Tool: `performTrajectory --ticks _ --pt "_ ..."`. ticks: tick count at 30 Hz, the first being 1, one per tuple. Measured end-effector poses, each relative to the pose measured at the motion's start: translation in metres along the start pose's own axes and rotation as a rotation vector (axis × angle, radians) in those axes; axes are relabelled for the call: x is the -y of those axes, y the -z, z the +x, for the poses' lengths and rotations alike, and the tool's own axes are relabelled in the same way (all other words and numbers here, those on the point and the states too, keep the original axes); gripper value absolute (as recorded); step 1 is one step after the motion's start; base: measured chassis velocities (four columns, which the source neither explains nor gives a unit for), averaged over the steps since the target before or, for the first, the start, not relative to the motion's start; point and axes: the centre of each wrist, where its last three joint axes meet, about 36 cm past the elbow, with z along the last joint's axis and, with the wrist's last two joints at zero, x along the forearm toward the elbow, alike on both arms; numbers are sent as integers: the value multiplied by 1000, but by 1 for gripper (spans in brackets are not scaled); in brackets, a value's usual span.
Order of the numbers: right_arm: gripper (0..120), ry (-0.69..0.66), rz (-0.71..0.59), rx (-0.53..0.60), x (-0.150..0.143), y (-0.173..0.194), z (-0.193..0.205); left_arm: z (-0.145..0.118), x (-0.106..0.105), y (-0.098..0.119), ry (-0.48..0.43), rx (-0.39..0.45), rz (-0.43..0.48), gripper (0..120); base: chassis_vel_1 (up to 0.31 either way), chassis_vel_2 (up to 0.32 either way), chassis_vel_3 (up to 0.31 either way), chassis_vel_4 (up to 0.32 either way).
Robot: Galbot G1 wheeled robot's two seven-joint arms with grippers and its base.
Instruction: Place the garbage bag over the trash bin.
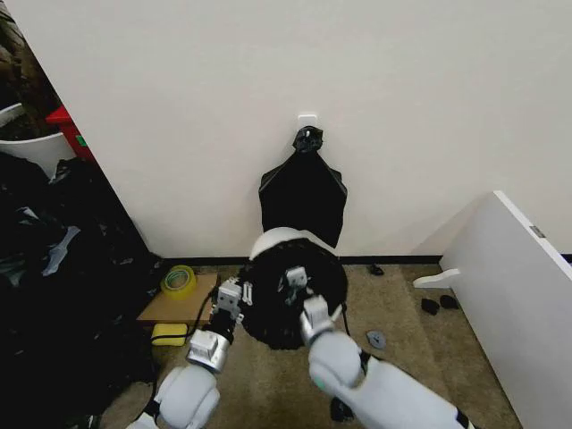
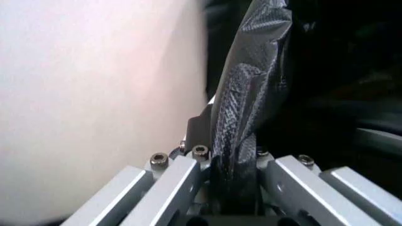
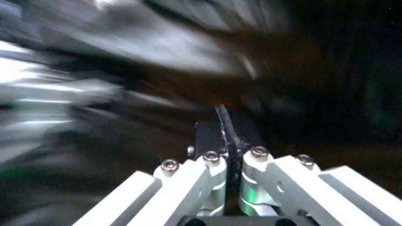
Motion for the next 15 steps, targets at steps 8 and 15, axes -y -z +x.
performTrajectory --ticks 8,15 --pt "26 309 66 318 35 -15 31 -13 -8 30 113 -223 233 1 0 0 0 0" --pt "49 251 5 349 44 -10 45 -24 -17 50 183 -368 490 1 0 0 0 0"
